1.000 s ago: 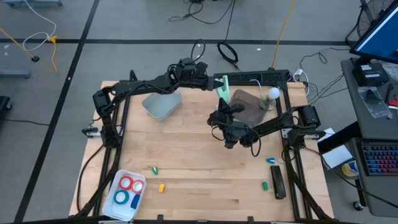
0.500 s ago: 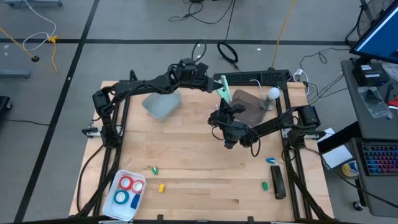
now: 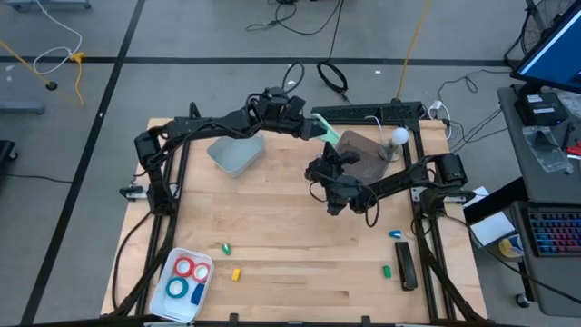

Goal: Pick and place Stapler, Stapler remover, tape
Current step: Put the big light green stapler into the black bin

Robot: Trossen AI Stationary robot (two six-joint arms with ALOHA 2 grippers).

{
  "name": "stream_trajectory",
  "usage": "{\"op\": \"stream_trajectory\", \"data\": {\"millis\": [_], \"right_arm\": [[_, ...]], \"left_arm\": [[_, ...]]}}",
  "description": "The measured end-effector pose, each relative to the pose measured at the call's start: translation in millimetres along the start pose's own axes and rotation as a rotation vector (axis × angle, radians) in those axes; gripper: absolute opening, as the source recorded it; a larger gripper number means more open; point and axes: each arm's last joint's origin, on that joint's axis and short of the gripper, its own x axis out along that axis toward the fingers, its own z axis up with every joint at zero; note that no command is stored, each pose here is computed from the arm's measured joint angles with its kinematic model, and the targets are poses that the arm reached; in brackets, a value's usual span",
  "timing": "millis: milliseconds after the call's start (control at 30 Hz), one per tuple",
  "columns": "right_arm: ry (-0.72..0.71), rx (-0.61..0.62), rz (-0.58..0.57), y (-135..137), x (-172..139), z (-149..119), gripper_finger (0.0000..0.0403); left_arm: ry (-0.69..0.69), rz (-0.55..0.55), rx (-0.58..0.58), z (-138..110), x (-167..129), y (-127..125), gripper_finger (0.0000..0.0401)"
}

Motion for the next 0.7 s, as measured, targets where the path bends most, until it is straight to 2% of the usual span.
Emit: {"op": "stream_trajectory", "data": {"millis": [400,700], "right_arm": [[-0.006,0.001,0.004,1.2,-0.1,-0.4,0.0],[0.0,-0.007,0.002,4.1,-0.4,-10.8,0.0]], "left_arm": [[-0.03,-0.002,0.008,4.2,-1.5,1.1,0.0206],[-0.081,-0.097,0.052,17.9,-7.5,0.7,0.0209]]}}
